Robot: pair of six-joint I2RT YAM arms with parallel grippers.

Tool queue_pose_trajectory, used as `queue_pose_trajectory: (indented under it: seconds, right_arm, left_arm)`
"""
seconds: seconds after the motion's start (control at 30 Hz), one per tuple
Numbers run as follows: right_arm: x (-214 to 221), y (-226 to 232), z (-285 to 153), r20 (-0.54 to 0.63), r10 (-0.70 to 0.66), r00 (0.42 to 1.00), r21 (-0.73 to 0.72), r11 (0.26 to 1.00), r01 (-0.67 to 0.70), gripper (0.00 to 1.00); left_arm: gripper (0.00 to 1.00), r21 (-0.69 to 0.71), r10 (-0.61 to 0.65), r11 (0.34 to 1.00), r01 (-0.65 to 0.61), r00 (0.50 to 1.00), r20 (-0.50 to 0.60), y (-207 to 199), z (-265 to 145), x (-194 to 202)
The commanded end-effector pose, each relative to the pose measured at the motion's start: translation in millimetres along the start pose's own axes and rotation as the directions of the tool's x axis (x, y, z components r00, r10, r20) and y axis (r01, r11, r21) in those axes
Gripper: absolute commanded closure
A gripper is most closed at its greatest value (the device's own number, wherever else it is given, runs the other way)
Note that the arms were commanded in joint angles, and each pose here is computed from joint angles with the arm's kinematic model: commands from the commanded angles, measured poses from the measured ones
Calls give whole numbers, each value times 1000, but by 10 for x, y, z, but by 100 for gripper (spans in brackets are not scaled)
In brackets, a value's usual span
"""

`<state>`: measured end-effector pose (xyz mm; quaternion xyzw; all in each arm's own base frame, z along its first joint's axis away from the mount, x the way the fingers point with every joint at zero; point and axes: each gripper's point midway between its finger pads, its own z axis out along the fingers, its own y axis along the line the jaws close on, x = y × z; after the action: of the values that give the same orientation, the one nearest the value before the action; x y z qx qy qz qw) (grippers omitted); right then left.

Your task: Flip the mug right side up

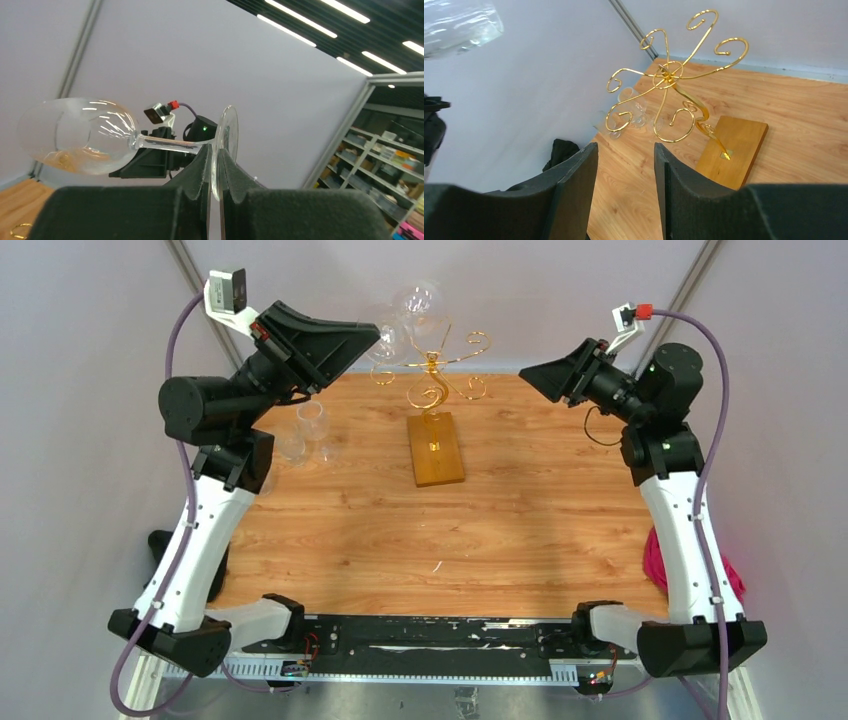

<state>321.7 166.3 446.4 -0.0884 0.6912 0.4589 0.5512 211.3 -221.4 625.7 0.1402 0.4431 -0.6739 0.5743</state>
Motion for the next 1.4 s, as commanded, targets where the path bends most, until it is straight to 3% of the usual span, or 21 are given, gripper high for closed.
queue_pose_trajectory:
  seconds: [0.0, 0.1, 0.23, 0.5, 0.63, 0.83, 1.03, 1.37]
  right_arm:
    - [-118, 292, -241, 20, -85, 996, -113, 990, 87, 49]
    - [-114, 395, -400, 10, -123, 992, -173, 977, 123, 46]
    - [-139, 625, -542, 38, -172, 984, -312, 934, 175, 45]
    - [-251, 1113, -713, 120, -236, 964, -569, 779, 262, 45]
    - [-373, 1234, -749, 141, -181, 973, -664, 712, 229, 45]
    - [-379, 1150, -639, 116, -141, 983, -679, 711, 182, 43]
    - [-311, 1331, -597, 97, -159, 983, -730, 660, 179, 44]
    - [-216, 1383, -449, 44, -131, 990, -772, 624, 117, 44]
  left_arm:
    - [100, 222, 50, 974, -41, 998, -36, -364, -104, 142]
    - [100, 361, 26, 932, -6, 998, -50, -463, -207, 263]
    - [100, 586, -14, 807, 74, 994, -108, -623, -401, 399]
    - [100, 588, 53, 807, 65, 982, -182, -442, -349, 730]
    - [100, 582, 53, 810, 74, 979, -198, -400, -350, 789]
    - [100, 576, 52, 814, 77, 978, -204, -336, -328, 818]
    - [100, 566, 28, 818, 99, 977, -211, -236, -266, 839]
    - [100, 606, 25, 786, 118, 975, -222, -378, -215, 892]
